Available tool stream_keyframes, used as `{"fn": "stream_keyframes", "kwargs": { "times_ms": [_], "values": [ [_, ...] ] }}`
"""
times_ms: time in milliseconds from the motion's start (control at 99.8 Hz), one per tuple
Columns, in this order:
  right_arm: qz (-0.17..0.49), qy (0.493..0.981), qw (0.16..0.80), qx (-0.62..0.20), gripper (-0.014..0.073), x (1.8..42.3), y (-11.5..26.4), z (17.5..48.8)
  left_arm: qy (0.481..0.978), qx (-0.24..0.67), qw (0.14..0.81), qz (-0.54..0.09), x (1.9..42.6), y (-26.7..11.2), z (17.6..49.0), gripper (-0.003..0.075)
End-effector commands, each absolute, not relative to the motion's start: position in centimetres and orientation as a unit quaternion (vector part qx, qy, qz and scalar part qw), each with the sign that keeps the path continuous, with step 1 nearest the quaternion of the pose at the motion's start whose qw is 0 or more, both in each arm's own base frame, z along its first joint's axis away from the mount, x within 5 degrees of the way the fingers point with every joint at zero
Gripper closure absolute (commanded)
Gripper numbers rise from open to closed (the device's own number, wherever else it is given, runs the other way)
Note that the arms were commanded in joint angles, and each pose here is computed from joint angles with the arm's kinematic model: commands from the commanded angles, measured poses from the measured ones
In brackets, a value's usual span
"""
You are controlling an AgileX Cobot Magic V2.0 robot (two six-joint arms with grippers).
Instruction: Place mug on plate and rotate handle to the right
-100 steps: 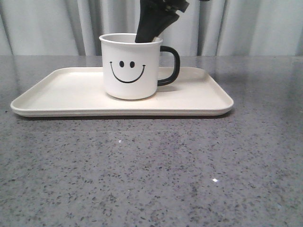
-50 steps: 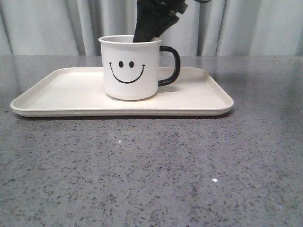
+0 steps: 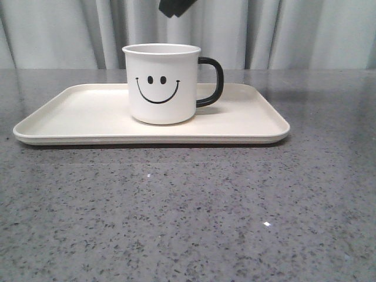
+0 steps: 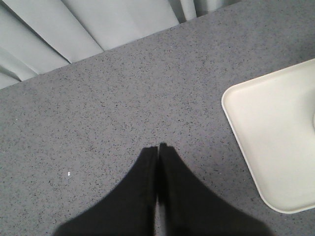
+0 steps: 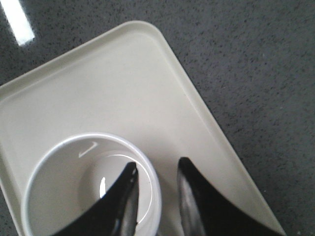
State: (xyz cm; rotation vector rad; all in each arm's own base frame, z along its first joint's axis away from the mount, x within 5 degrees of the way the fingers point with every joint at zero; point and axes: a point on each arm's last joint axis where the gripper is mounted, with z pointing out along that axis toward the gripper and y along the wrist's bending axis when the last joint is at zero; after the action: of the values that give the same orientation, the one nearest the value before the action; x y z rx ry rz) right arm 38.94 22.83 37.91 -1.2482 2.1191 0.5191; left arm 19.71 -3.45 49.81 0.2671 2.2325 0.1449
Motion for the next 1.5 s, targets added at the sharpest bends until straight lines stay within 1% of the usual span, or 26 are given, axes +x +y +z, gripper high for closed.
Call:
{"fn": "stream_keyframes", "kwargs": {
  "times_ms": [0, 110, 190, 351, 461, 561, 662, 742, 802, 902, 1042, 1163, 1213, 1253, 1283, 1303, 1353, 1393, 1423, 1463, 1493],
  "values": [
    [0.212, 0.774, 0.349, -0.484, 0.0368, 35.1, 21.4, 43.9, 0.882, 0.097, 0.457, 0.061, 18.9, -3.0, 50.9, 0.0740],
    [0.209, 0.765, 0.395, -0.464, 0.0368, 33.6, 20.0, 46.9, 0.882, 0.097, 0.457, 0.061, 18.9, -3.0, 50.9, 0.0740],
    [0.205, 0.759, 0.436, -0.438, 0.0368, 32.3, 18.2, 49.5, 0.882, 0.097, 0.457, 0.061, 18.9, -3.0, 50.9, 0.0740],
    [0.182, 0.754, 0.521, -0.357, 0.0373, 29.3, 12.6, 54.6, 0.882, 0.097, 0.457, 0.061, 18.9, -3.0, 50.9, 0.0740],
    [0.156, 0.752, 0.570, -0.293, 0.0382, 27.0, 8.4, 57.3, 0.882, 0.097, 0.457, 0.061, 18.9, -3.0, 50.9, 0.0740],
    [0.126, 0.744, 0.613, -0.234, 0.0454, 24.4, 5.1, 59.5, 0.882, 0.097, 0.457, 0.061, 18.9, -3.0, 50.9, 0.0740],
    [0.100, 0.736, 0.648, -0.169, 0.0576, 22.0, 2.4, 61.1, 0.882, 0.097, 0.457, 0.061, 18.9, -3.0, 50.9, 0.0740],
    [0.083, 0.724, 0.672, -0.131, 0.0669, 20.4, 1.1, 62.1, 0.882, 0.097, 0.457, 0.061, 18.9, -3.0, 50.9, 0.0740],
    [0.075, 0.715, 0.687, -0.107, 0.0652, 19.2, 0.4, 62.7, 0.882, 0.097, 0.457, 0.061, 18.9, -3.0, 50.9, 0.0740],
    [0.070, 0.695, 0.711, -0.082, 0.0653, 17.7, 0.1, 63.5, 0.882, 0.097, 0.457, 0.061, 18.9, -3.0, 50.9, 0.0740],
    [0.070, 0.674, 0.733, -0.054, 0.0653, 16.0, 0.1, 63.7, 0.880, 0.098, 0.461, 0.059, 18.9, -3.1, 51.0, 0.0740],
    [0.061, 0.666, 0.743, -0.031, 0.0653, 15.1, -0.2, 62.4, 0.879, 0.098, 0.462, 0.056, 19.0, -3.1, 51.0, 0.0740],
    [0.056, 0.668, 0.742, -0.016, 0.0653, 15.1, -0.4, 61.0, 0.880, 0.098, 0.462, 0.055, 19.0, -3.1, 51.0, 0.0740],
    [0.047, 0.657, 0.752, -0.005, 0.0653, 14.4, -0.5, 60.3, 0.879, 0.098, 0.464, 0.055, 18.9, -3.1, 51.0, 0.0740],
    [0.045, 0.659, 0.751, 0.005, 0.0653, 14.3, -0.7, 59.1, 0.877, 0.098, 0.467, 0.055, 18.9, -3.1, 51.1, 0.0740],
    [0.044, 0.649, 0.759, 0.009, 0.0653, 13.6, -0.6, 58.9, 0.876, 0.098, 0.469, 0.054, 18.8, -3.1, 51.2, 0.0740],
    [0.042, 0.647, 0.761, 0.023, 0.0653, 12.9, -0.7, 57.0, 0.873, 0.097, 0.475, 0.053, 18.6, -3.0, 51.3, 0.0740],
    [0.040, 0.633, 0.772, 0.031, 0.0653, 11.7, -0.6, 56.1, 0.870, 0.097, 0.480, 0.052, 18.2, -3.0, 51.5, 0.0740],
    [0.039, 0.636, 0.770, 0.038, 0.0653, 11.4, -0.6, 54.7, 0.869, 0.097, 0.483, 0.051, 18.1, -2.9, 51.5, 0.0740],
    [0.037, 0.629, 0.775, 0.043, 0.0653, 10.4, -0.5, 53.7, 0.867, 0.097, 0.486, 0.050, 17.8, -2.9, 51.6, 0.0740],
    [0.037, 0.635, 0.770, 0.047, 0.0653, 10.1, -0.5, 52.4, 0.866, 0.097, 0.488, 0.050, 17.6, -2.8, 51.6, 0.0740]
  ]
}}
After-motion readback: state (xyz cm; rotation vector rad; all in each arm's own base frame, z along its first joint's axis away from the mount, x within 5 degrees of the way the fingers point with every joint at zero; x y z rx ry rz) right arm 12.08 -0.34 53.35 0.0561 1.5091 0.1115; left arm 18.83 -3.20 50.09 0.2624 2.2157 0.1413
